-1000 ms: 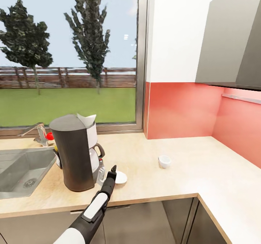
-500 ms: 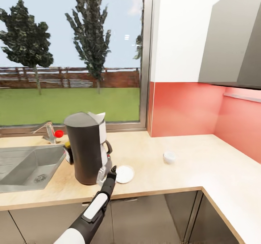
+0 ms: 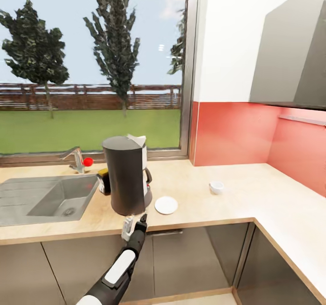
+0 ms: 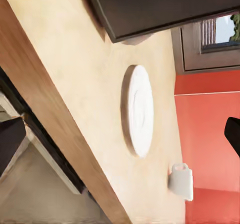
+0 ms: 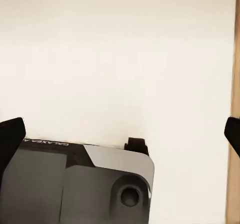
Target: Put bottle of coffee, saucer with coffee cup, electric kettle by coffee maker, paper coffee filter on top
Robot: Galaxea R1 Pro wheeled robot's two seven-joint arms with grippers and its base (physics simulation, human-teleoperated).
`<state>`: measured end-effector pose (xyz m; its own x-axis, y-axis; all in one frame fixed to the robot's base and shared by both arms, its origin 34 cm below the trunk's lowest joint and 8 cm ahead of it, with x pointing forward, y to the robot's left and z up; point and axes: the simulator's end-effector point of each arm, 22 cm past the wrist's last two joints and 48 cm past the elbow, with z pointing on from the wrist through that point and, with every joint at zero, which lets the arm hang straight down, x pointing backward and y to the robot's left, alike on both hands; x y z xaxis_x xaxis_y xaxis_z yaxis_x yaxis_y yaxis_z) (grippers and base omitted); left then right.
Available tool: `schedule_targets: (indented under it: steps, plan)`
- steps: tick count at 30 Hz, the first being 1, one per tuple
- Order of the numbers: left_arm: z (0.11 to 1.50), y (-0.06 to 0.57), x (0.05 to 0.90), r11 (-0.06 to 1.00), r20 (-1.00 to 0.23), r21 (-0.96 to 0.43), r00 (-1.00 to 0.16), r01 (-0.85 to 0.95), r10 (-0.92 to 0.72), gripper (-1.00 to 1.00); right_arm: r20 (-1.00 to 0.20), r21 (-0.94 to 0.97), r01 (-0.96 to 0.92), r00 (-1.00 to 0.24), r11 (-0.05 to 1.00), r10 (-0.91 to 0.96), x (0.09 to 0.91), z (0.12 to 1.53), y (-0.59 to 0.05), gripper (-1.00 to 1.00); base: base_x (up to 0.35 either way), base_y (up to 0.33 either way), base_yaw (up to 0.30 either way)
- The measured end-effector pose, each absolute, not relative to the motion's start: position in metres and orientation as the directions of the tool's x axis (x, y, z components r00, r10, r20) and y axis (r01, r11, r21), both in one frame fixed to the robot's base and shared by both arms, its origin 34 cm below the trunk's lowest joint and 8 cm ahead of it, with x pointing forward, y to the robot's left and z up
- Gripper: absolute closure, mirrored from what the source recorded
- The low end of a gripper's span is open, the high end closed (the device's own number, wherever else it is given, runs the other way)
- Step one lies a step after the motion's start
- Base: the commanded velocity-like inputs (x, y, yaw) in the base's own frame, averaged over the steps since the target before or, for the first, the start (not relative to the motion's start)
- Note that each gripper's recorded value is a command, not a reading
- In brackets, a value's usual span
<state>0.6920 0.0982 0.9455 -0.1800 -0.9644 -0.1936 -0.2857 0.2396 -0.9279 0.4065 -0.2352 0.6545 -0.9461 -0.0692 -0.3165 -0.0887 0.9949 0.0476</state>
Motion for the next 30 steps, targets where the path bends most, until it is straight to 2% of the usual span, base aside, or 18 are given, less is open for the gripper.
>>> schedule_targets:
  steps: [8,11,16,20,24,27,28,30]
  plan:
    - [0.924,0.096,0.662,0.242,-0.197,-0.941,-0.198,-0.238,-0.960,-1.00,-0.315,0.047,-0.088,-0.947,0.995,-0.069,0.405,0.654,-0.235,-1.00,-0.326,0.004,0.000]
    - [0.912,0.107,0.646,0.272,-0.229,-0.939,-0.206,-0.212,-0.951,-1.00,-0.315,0.048,-0.088,-0.947,0.995,-0.069,0.405,0.654,-0.235,-1.00,-0.326,0.000,0.000]
    - [0.858,0.137,0.602,0.463,-0.395,-0.859,-0.294,-0.217,-0.870,-1.00,-0.315,0.047,-0.088,-0.947,0.995,-0.069,0.405,0.654,-0.236,-1.00,-0.321,0.000,0.000]
    - [0.803,0.155,0.562,0.573,-0.460,-0.770,-0.377,-0.281,-0.804,-1.00,-0.316,0.046,-0.088,-0.946,0.995,-0.069,0.406,0.654,-0.236,-1.00,-0.291,0.000,0.000]
    - [0.736,0.203,0.502,0.725,-0.552,-0.594,-0.479,-0.349,-0.683,-1.00,-0.318,0.046,-0.085,-0.946,0.995,-0.066,0.406,0.654,-0.237,-1.00,-0.109,0.000,0.000]
    - [0.719,0.234,0.482,0.793,-0.602,-0.504,-0.519,-0.342,-0.606,-1.00,-0.321,0.046,-0.084,-0.945,0.995,-0.065,0.406,0.655,-0.237,-1.00,-0.024,0.000,0.000]
    - [0.707,0.264,0.464,0.838,-0.626,-0.427,-0.558,-0.339,-0.544,-1.00,-0.322,0.047,-0.082,-0.945,0.996,-0.063,0.407,0.655,-0.237,-1.00,-0.007,0.000,0.000]
    - [0.697,0.293,0.448,0.864,-0.634,-0.367,-0.587,-0.345,-0.503,-1.00,-0.324,0.049,-0.080,-0.944,0.996,-0.060,0.407,0.655,-0.237,-1.00,-0.002,0.000,0.000]
